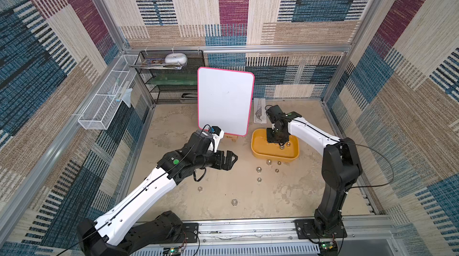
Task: Put the nuts on the desktop into the storage box
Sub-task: Place the nut in the storage box, then pick up the nut from the center of the board, then place the nut in the storage box, then move the storage box to the center of the board, then pick up the nut from the center of the board.
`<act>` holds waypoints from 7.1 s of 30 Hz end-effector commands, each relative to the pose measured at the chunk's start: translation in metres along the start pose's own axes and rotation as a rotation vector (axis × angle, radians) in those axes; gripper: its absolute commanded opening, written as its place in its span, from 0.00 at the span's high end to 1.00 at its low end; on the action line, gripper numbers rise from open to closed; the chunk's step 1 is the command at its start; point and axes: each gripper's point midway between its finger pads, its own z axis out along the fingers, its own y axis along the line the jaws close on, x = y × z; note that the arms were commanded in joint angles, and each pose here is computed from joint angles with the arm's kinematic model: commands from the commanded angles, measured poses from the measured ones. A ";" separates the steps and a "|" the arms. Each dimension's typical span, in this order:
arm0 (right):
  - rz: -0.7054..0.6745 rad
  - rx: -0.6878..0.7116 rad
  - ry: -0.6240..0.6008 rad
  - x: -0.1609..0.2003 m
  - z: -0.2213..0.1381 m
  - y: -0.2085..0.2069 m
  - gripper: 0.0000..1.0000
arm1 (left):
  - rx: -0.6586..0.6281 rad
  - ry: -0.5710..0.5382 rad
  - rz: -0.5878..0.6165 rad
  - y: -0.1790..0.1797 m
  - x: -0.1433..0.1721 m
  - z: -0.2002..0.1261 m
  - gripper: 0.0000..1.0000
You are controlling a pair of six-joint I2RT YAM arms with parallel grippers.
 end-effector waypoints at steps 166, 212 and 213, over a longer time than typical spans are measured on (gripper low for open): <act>-0.023 0.030 0.010 0.031 0.029 -0.002 0.62 | 0.056 0.088 -0.120 0.005 0.034 0.027 0.00; 0.033 0.009 0.154 0.135 0.044 -0.013 0.66 | 0.018 0.091 -0.058 0.010 0.017 0.031 0.00; 0.030 0.011 0.157 0.136 0.045 -0.014 0.67 | 0.017 0.090 -0.059 0.010 0.017 0.031 0.00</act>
